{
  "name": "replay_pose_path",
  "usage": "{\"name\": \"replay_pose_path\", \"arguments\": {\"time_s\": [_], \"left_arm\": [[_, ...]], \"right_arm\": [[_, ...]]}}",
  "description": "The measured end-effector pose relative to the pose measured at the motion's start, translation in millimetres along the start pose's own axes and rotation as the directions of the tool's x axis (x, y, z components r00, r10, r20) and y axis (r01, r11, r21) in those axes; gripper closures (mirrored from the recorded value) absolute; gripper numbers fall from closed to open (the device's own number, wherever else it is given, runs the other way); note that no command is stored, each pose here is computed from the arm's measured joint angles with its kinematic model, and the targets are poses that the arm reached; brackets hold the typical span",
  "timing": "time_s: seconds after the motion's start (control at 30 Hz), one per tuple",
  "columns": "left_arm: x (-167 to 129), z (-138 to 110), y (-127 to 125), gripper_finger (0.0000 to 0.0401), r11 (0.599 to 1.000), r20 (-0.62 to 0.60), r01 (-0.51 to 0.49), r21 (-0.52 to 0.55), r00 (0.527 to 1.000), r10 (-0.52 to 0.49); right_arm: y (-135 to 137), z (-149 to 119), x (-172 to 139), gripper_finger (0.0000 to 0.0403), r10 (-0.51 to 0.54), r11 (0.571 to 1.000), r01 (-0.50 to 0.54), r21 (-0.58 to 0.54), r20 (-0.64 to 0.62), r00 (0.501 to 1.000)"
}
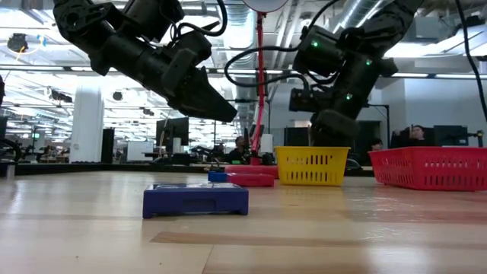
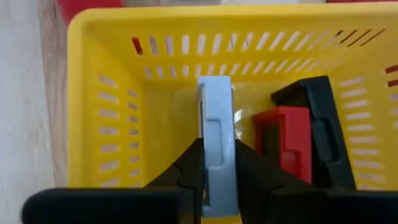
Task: Pick & Place Office items
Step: Put the white digital clock into the yellow bin
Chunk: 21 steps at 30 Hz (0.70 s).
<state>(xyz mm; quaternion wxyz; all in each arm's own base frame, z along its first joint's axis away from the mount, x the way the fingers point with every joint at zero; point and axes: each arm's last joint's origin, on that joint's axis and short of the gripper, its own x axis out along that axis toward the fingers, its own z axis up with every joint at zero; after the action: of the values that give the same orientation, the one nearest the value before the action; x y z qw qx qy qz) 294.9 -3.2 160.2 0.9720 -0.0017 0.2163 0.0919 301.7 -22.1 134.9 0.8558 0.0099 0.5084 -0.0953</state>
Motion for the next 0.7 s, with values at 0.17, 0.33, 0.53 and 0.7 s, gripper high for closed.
{"name": "replay_pose_path", "arguments": {"time_s": [0.17,0.33,0.53,0.7], "left_arm": [[0,-1,0,0.0157,1.000,-0.015,-0.001,0.003,1.000,0.001],[0,-3,2,0.0157,1.000,-0.028,-0.006,0.004,1.000,0.006],[1,-7,10,0.0157,0.999,-0.076,-0.032,0.029,0.996,0.034],[2,-8,18,0.0138,0.998,-0.095,-0.055,0.019,0.994,0.057]], "right_arm": [[0,-2,-1,0.0325,0.000,1.000,0.000,-0.009,-0.011,1.000],[-1,3,-10,0.0317,0.005,1.000,-0.005,-0.006,0.026,1.000],[-2,5,-19,0.0316,0.007,1.000,-0.007,-0.003,0.050,0.999],[-2,3,-22,0.0316,0.006,1.000,-0.006,-0.004,0.034,0.999]]}}
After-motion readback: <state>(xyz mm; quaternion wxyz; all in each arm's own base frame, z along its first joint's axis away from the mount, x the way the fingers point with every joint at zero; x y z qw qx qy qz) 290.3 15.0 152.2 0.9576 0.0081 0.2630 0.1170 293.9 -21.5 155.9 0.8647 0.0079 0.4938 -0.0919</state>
